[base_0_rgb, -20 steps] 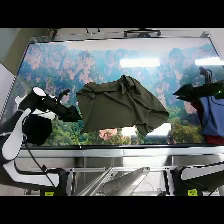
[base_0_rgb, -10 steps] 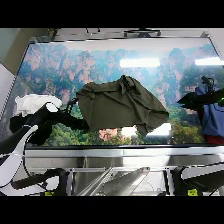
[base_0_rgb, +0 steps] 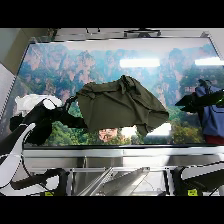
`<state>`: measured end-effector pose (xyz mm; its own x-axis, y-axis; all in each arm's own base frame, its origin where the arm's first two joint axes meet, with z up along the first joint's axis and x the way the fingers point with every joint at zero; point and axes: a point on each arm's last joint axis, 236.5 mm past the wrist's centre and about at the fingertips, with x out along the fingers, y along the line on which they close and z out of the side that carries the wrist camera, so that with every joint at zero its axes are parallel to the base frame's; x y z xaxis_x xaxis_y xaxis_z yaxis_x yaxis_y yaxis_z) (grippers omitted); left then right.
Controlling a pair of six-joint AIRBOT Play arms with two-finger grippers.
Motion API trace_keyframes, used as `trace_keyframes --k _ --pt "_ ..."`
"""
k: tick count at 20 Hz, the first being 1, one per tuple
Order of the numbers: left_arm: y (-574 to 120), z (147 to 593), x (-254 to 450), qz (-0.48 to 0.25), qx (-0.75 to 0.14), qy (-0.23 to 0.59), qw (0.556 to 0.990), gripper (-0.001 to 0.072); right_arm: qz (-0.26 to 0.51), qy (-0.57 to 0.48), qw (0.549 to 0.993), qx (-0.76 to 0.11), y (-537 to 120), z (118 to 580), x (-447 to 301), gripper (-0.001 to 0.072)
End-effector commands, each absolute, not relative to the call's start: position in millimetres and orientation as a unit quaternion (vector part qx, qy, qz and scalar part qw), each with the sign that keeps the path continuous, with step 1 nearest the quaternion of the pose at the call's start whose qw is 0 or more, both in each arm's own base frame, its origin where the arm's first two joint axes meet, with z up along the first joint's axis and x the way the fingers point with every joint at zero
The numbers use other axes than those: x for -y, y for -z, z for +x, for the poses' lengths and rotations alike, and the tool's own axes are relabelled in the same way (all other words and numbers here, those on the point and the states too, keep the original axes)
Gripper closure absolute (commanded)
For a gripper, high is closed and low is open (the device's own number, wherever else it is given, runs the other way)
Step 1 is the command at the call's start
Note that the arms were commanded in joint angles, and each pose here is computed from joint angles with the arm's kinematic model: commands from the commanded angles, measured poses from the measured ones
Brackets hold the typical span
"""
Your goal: Fold the shirts.
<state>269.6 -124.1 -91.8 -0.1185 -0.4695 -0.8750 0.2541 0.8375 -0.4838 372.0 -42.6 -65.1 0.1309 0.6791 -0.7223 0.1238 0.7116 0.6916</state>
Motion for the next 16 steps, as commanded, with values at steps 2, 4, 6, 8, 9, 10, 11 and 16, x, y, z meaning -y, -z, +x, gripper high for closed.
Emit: trace_keyframes --k 2,4,6,8,9,10,11,16 --pt "108 250 136 -0.054 -0.706 0.283 0.647 0.0360 0.316 -0.218 0.655 -0.650 95 355 15 0.0053" --pt "110 255 143 -0.036 -0.695 0.286 0.658 0.0361 0.317 -0.225 0.636 -0.666 110 347 -1 0.0053" --pt "112 264 145 -0.030 -0.681 0.282 0.675 0.0361 0.314 -0.236 0.621 -0.679 118 343 -14 0.0053" --pt "113 270 144 -0.028 -0.675 0.277 0.683 0.0361 0.307 -0.244 0.618 -0.682 121 344 -27 0.0055" --pt "113 273 144 -0.028 -0.671 0.275 0.688 0.0361 0.302 -0.248 0.618 -0.682 121 346 -32 0.0106" --pt "114 276 144 -0.028 -0.667 0.273 0.693 0.0361 0.298 -0.254 0.617 -0.683 121 346 -39 0.0288" --pt "114 280 143 -0.027 -0.661 0.270 0.699 0.0361 0.297 -0.259 0.615 -0.682 119 347 -45 0.0451" --pt "115 297 141 -0.041 -0.645 0.242 0.723 0.0375 0.309 -0.277 0.616 -0.669 107 354 -62 0.0690"
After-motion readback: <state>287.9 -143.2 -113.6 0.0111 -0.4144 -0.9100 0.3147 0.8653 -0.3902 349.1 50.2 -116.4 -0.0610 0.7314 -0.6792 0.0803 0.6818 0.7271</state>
